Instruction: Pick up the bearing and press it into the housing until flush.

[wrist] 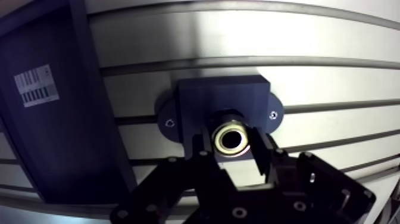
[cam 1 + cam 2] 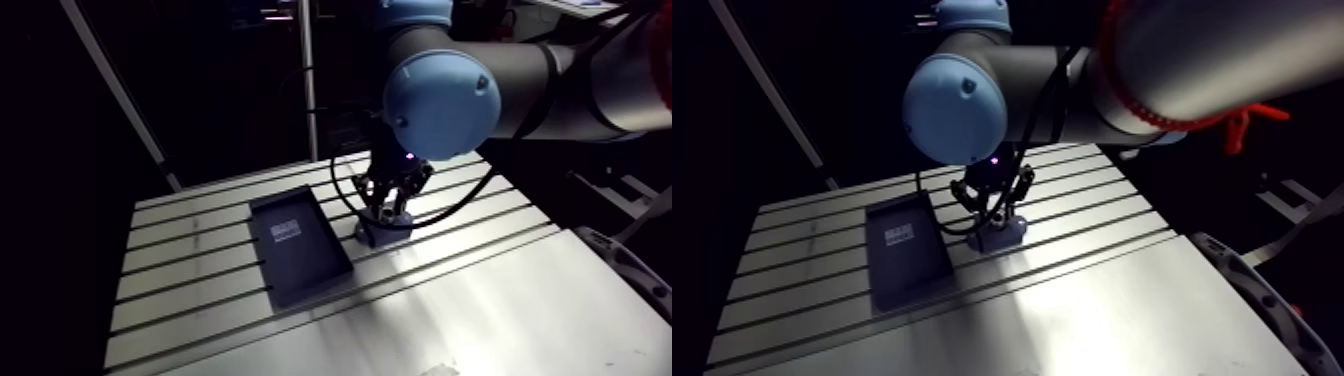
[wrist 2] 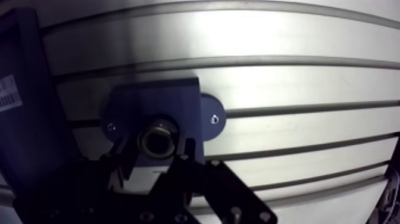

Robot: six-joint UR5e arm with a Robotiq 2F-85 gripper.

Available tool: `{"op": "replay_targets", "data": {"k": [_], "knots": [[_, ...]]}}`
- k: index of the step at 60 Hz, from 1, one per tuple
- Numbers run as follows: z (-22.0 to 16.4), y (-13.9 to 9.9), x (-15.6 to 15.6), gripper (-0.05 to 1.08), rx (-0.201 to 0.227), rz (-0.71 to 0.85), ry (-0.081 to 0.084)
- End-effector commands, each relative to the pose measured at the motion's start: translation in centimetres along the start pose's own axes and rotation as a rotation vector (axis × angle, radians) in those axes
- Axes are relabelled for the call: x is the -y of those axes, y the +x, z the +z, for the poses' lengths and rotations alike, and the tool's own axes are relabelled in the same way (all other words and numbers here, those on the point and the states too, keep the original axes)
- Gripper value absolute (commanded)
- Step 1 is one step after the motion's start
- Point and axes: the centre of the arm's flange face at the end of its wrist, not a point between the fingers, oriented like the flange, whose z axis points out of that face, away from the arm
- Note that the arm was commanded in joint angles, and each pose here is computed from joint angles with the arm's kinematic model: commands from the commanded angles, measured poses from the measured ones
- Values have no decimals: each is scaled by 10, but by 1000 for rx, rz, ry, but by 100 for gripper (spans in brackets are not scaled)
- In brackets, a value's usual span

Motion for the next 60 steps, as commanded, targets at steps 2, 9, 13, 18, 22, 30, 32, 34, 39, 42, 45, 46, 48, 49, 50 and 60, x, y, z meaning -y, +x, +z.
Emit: {"op": "replay_targets", "data": {"k": [2, 9, 13, 18, 22, 30, 32, 34, 39, 42, 45, 46, 48, 49, 50, 60], "knots": [[0, 1, 0, 65, -1, -1, 0], [0, 1, 0, 65, -1, -1, 0], [0, 1, 0, 65, 0, 0, 0], [1, 1, 0, 65, -3, 1, 0], [0, 3, -1, 65, -12, 0, -3], [3, 4, 0, 65, -9, -2, -2], [3, 4, 0, 65, -9, -2, -2], [4, 4, 0, 65, -8, -2, -2], [6, 5, 0, 65, -5, -2, -1], [6, 5, 0, 65, -5, -2, 0], [6, 4, 0, 65, -3, -2, 1], [6, 4, 0, 65, -3, -2, 1], [5, 5, 0, 65, -6, -2, 0], [5, 5, 0, 65, -7, -2, 1], [5, 5, 0, 65, -7, -2, 1], [5, 4, 1, 65, -7, -4, 3]]}}
